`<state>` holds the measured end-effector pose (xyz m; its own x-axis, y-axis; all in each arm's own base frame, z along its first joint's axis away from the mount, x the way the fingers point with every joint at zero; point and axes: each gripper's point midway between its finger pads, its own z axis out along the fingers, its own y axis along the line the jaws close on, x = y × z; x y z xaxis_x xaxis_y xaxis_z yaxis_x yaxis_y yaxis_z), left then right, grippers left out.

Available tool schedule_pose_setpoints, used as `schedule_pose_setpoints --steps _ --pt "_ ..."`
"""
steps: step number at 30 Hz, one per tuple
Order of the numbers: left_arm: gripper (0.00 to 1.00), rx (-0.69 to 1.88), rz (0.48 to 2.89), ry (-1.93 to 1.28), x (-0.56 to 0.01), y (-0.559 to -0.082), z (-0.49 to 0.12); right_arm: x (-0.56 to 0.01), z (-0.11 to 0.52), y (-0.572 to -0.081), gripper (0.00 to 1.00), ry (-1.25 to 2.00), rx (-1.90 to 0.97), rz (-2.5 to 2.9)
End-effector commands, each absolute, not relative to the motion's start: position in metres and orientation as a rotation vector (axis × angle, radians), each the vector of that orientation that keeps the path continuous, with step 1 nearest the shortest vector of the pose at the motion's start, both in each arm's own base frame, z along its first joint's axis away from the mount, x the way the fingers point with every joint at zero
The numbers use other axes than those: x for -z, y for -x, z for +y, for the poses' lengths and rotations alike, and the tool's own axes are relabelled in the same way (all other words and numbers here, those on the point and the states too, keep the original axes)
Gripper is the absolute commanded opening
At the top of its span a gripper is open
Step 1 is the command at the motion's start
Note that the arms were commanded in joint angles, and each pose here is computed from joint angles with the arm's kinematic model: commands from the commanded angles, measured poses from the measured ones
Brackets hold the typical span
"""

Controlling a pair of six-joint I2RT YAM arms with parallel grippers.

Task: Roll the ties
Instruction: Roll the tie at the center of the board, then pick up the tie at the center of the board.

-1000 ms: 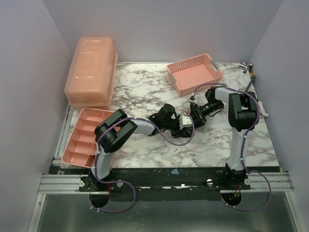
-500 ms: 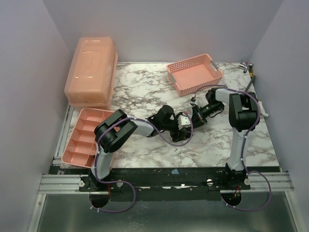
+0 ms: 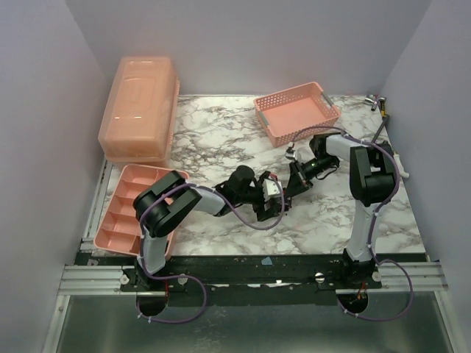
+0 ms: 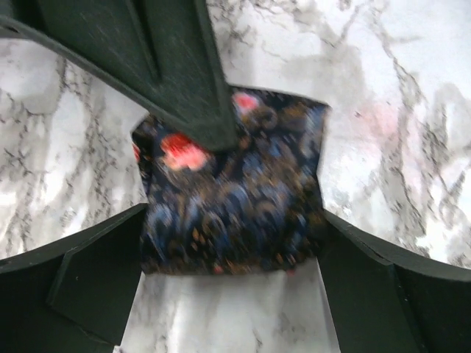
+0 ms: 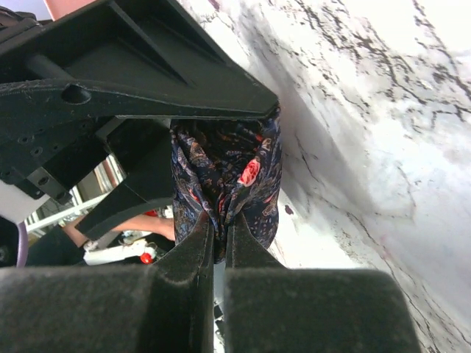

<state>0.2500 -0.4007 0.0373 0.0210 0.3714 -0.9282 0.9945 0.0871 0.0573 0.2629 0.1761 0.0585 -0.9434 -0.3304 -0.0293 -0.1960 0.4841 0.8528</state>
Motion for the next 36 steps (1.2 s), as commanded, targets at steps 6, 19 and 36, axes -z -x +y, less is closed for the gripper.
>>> schedule_pose_setpoints --steps 6,19,36 --pt "0.97 0.863 1.574 -1.418 -0.019 -0.262 -0.415 -0.073 0.189 -0.260 0.01 -0.547 1.534 -2.571" --pt "0.98 0.933 1.614 -1.315 -0.090 -0.255 -0.408 -0.091 0.191 -0.270 0.01 -0.572 1.551 -2.619" --pt "0.98 1.164 2.163 -0.956 -0.236 -0.289 -0.269 -0.197 0.215 -0.348 0.01 -0.555 1.982 -2.612"
